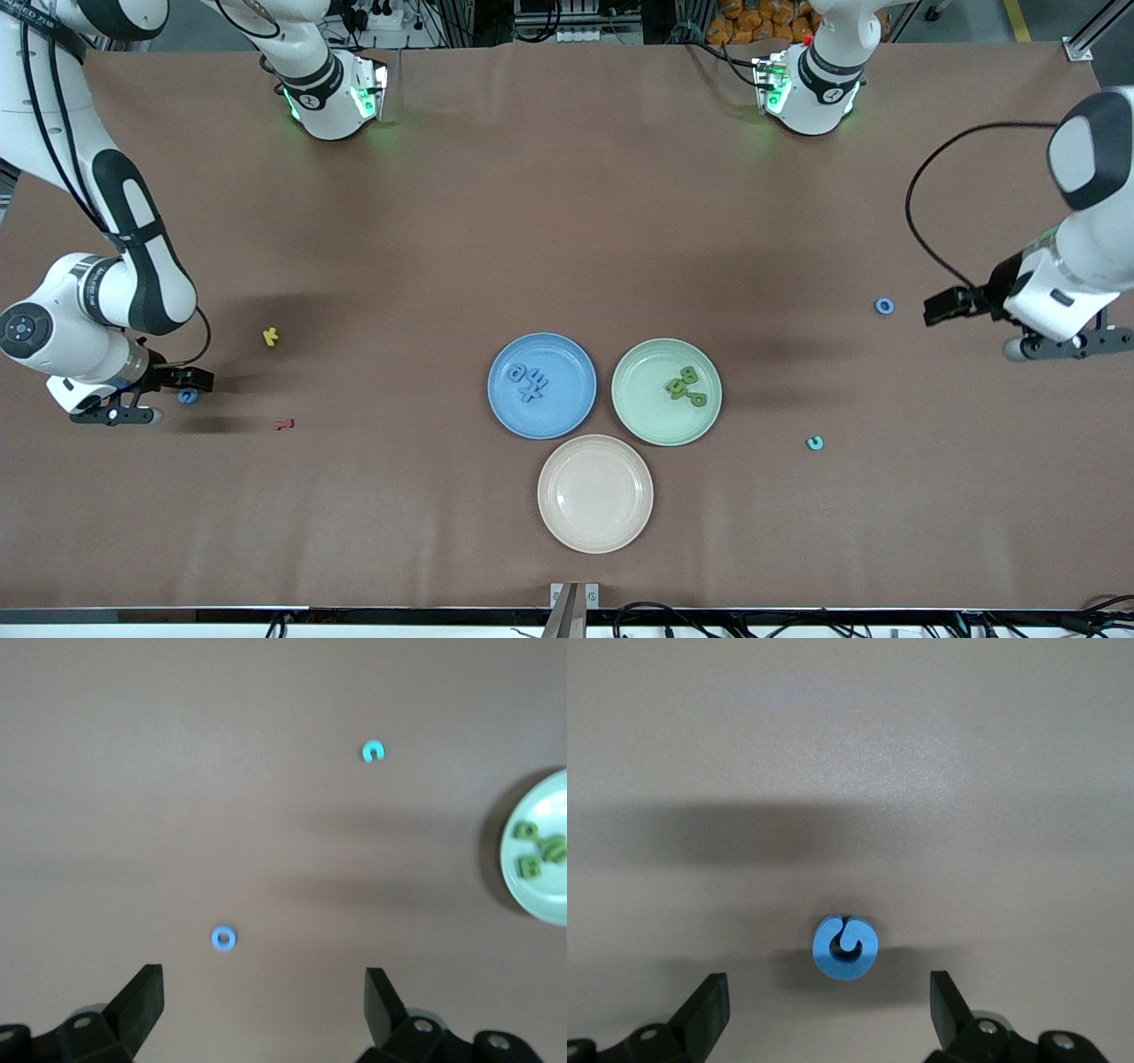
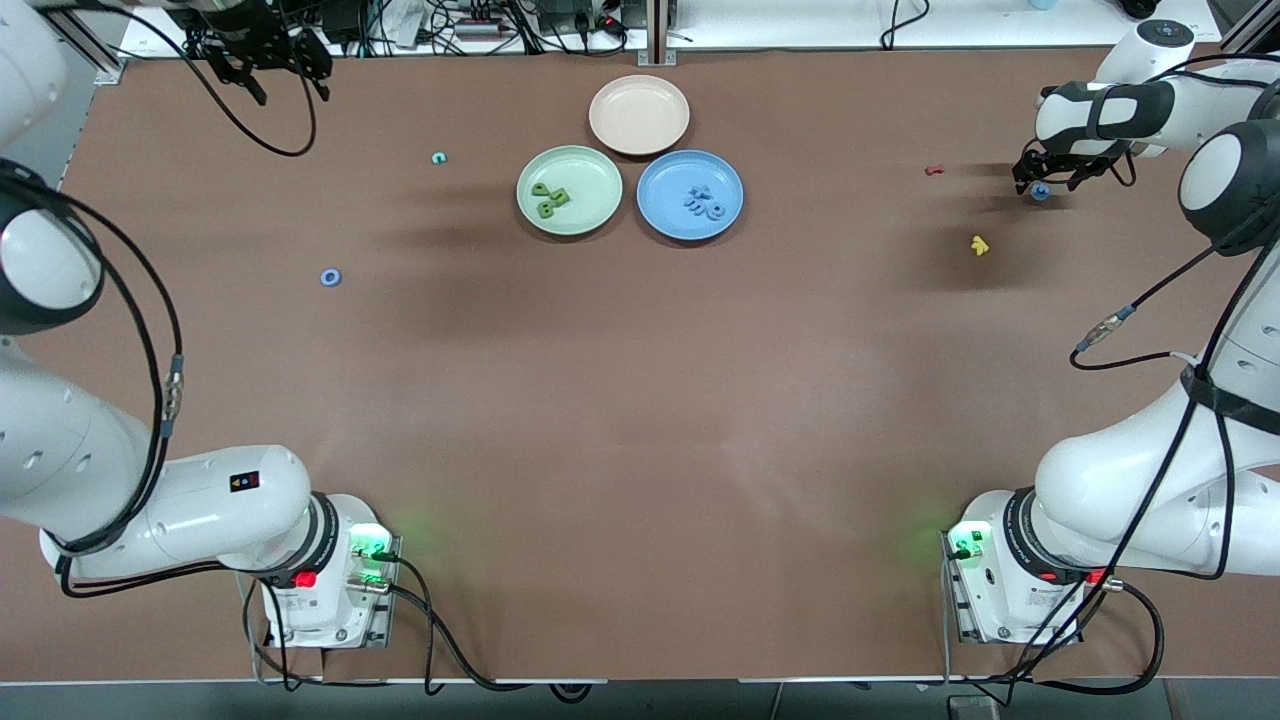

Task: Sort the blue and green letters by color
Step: 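Grasp the blue c with the right gripper while the left gripper retracts, then carry the blue c to the blue plate and release it with the right gripper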

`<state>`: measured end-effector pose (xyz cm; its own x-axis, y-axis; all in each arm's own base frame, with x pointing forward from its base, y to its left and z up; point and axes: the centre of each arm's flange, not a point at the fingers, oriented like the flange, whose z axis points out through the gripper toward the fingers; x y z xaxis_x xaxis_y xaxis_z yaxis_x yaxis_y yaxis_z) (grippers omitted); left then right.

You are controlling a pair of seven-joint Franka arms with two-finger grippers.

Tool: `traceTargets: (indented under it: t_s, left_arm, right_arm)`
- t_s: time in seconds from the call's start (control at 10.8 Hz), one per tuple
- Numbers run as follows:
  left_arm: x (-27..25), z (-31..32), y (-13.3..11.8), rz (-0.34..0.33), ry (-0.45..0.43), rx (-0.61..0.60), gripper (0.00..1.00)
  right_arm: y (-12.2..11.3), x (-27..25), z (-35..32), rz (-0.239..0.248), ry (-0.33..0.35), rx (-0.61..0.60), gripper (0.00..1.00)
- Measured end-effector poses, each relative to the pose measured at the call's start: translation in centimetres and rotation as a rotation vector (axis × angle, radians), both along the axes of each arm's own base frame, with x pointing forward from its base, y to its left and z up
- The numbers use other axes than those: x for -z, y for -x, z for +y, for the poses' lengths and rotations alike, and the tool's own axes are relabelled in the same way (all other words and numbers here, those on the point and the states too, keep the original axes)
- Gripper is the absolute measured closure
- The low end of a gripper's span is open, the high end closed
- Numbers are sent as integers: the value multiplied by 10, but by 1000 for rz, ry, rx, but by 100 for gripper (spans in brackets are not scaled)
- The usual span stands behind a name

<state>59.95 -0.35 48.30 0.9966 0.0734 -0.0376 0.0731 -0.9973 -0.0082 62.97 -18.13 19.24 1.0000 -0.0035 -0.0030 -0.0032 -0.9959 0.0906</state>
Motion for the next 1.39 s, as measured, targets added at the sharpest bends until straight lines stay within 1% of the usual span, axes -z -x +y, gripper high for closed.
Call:
traceTargets:
  t_s: [0.09,0.19,0.28,0.56,0.74,1.02,1.11,1.3,1.39]
  left_arm:
    - [-24,-5,7,32,-3,5,0]
    - [-49,-9,11,50,-3,9,0]
    - [-74,-11,13,56,-6,12,0]
    - [-127,-9,21,43,-11,15,0]
    - [-142,-6,27,34,-12,29,0]
    - [-142,-12,27,22,-10,44,0]
    - [-140,-20,27,24,-8,59,0]
    - [-139,-34,27,25,-7,84,0]
    - [-140,-37,28,22,-7,89,0]
  right_arm:
    - [0,-2,-5,-5,-7,-6,0]
    - [0,-3,-11,-16,-36,1,0]
    - [0,-4,-16,-25,-62,7,0]
    - [-3,3,-15,-28,-80,9,0]
    - [-5,14,-12,-25,-85,5,0]
    - [-6,23,-13,-27,-84,5,0]
    - [-6,23,-14,-27,-83,5,4]
    - [-7,21,-19,-32,-80,6,32]
    - [-7,18,-23,-36,-79,-4,49]
